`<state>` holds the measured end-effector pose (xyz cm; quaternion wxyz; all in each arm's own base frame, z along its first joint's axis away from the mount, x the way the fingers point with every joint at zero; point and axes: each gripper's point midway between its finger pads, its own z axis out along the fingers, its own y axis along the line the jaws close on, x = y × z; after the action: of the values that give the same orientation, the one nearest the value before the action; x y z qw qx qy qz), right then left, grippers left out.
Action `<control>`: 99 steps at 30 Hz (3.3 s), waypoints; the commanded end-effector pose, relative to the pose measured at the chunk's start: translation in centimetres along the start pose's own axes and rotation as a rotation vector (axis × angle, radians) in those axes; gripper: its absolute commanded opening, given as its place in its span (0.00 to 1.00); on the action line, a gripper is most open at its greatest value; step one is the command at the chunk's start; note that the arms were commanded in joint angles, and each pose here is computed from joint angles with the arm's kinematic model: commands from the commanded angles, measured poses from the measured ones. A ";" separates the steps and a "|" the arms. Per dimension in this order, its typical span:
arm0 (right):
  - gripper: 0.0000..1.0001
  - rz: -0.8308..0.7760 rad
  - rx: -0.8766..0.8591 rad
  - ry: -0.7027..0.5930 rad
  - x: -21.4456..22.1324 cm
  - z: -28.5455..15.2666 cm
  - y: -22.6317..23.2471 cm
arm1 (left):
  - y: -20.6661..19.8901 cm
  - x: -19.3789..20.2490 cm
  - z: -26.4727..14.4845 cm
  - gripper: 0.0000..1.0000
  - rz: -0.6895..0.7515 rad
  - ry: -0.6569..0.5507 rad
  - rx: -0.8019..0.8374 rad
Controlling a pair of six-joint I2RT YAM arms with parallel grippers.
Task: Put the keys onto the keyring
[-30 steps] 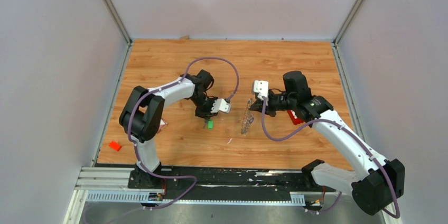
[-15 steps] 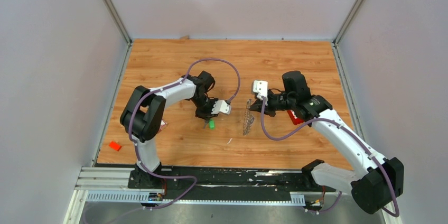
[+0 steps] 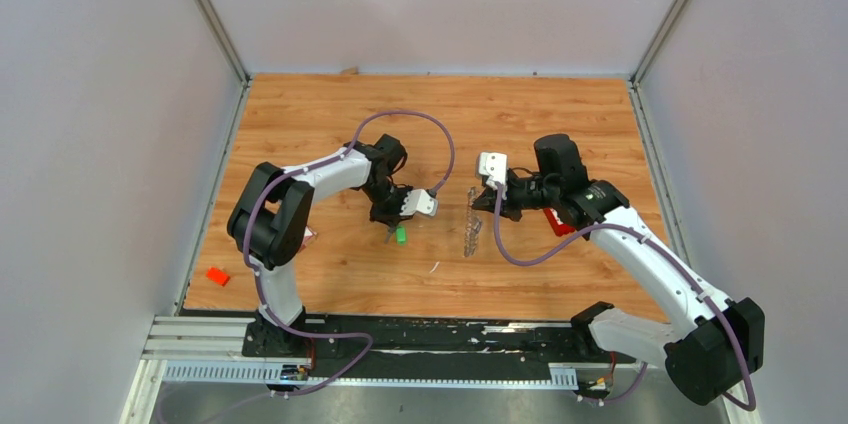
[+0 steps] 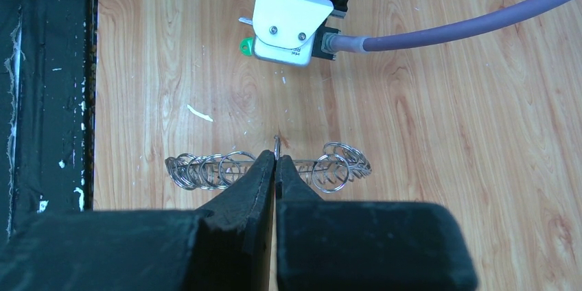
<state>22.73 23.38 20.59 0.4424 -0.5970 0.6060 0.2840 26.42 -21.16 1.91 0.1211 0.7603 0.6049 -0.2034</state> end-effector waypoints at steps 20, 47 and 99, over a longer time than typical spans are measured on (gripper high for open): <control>0.00 -0.044 -0.015 -0.058 -1.7 -0.1 -0.1 | 0.3 -1.3 -1.8 0.00 0.006 -0.013 -0.041; 0.00 0.070 -0.208 -0.268 -9.2 1.6 2.9 | -5.2 -18.4 -16.1 0.00 0.098 -0.601 -0.380; 0.00 0.316 -0.196 -0.126 -6.9 6.0 2.3 | -4.8 -17.1 -15.1 0.00 0.397 -0.226 -0.811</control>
<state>20.25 30.92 21.19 0.3498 -0.5259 0.6466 0.4278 19.91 -28.17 22.32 0.4833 0.7319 0.4779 -0.0481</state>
